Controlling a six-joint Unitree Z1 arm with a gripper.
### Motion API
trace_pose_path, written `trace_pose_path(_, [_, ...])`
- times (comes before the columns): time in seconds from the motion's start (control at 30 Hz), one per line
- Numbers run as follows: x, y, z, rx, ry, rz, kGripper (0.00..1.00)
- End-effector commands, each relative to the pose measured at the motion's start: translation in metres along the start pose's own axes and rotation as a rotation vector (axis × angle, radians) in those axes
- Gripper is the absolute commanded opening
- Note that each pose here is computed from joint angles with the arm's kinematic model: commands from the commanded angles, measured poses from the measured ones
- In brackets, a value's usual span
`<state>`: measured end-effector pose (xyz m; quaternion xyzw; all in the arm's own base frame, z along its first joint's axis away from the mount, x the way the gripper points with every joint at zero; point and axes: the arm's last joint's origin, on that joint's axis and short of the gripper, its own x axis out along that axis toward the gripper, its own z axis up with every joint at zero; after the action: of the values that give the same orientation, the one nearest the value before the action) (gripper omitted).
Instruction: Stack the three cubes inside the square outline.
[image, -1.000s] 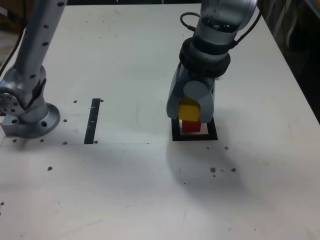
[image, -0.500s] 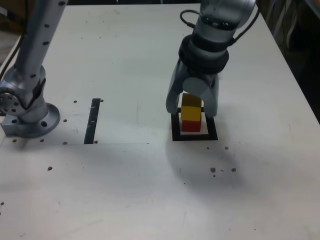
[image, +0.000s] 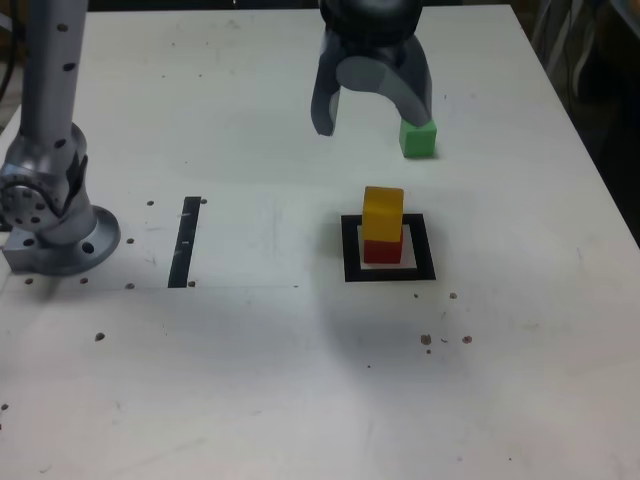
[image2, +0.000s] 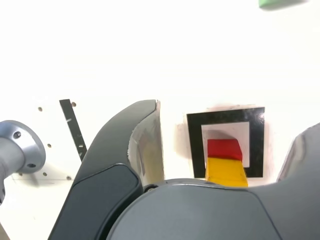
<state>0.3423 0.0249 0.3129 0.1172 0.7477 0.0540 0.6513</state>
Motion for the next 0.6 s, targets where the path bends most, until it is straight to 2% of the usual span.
trace_pose_path(0.0, [0.007,0.026,0.007,-0.034,0.004,0.007,0.99])
trace_pose_path(0.13, [0.022,0.062,0.024,-0.048,0.010,0.013,0.99])
trace_pose_path(0.23, [0.036,0.079,0.037,-0.052,0.022,0.004,0.99])
trace_pose_path(0.4, [0.061,0.083,0.055,-0.046,0.054,-0.035,0.98])
trace_pose_path(0.57, [0.084,0.081,0.070,-0.040,0.065,-0.073,0.97])
